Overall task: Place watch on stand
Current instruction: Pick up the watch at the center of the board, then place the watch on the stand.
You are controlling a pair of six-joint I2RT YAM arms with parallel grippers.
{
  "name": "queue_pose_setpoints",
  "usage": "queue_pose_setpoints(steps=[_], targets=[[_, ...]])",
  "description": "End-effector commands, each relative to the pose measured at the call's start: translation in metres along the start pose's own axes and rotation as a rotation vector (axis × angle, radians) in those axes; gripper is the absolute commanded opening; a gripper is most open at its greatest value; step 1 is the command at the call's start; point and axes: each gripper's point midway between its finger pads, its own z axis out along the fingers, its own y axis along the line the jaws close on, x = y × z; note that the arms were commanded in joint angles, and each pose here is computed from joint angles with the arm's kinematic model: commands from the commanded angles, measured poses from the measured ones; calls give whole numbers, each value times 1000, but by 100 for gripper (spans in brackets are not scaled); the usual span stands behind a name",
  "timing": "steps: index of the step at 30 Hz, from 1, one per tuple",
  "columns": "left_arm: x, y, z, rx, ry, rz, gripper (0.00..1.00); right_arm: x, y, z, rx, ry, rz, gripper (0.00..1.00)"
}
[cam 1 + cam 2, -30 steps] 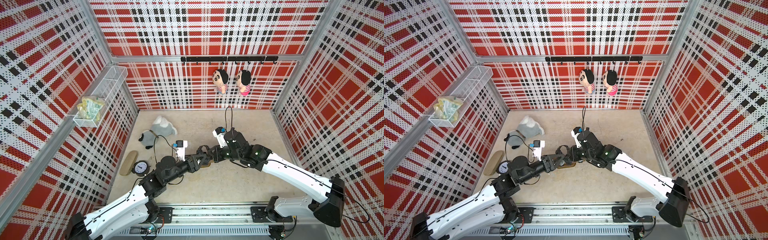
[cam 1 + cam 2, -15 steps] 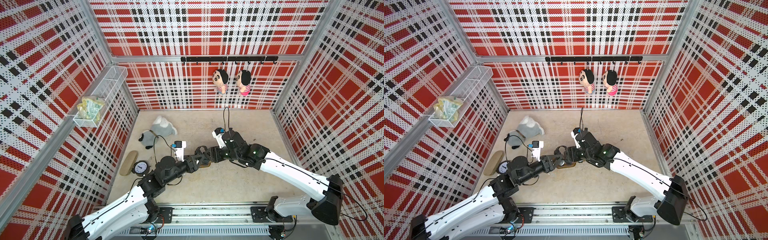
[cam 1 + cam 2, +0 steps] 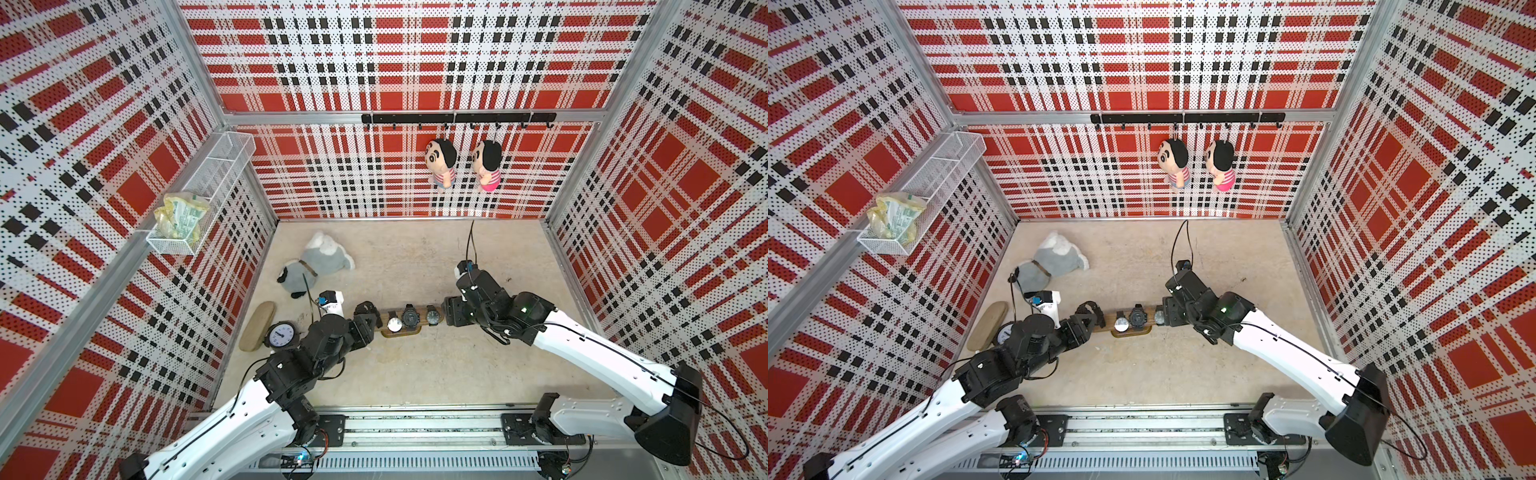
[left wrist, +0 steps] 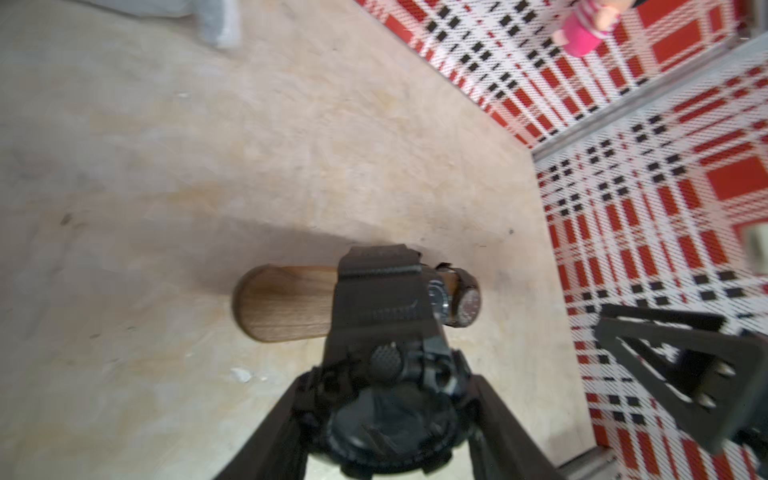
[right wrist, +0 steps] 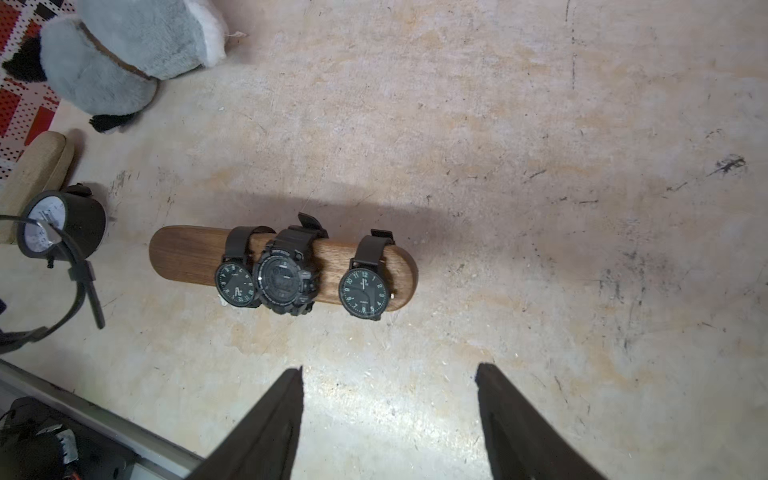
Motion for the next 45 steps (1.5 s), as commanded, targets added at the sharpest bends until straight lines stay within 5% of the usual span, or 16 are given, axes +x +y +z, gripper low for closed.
queue_pose_setpoints(steps=[1, 6, 18, 45], targets=[[-10, 31, -7, -158, -50, -19, 35, 8, -5, 2, 11, 8, 3, 69], [-2, 53, 1, -290, -19, 21, 34, 17, -8, 8, 9, 22, 11, 68], [0, 65, 26, -375, 28, 73, 34, 20, -15, 3, 20, 7, 13, 68], [3, 49, 65, -312, 84, 202, 34, 21, -15, 2, 16, 7, 7, 68]])
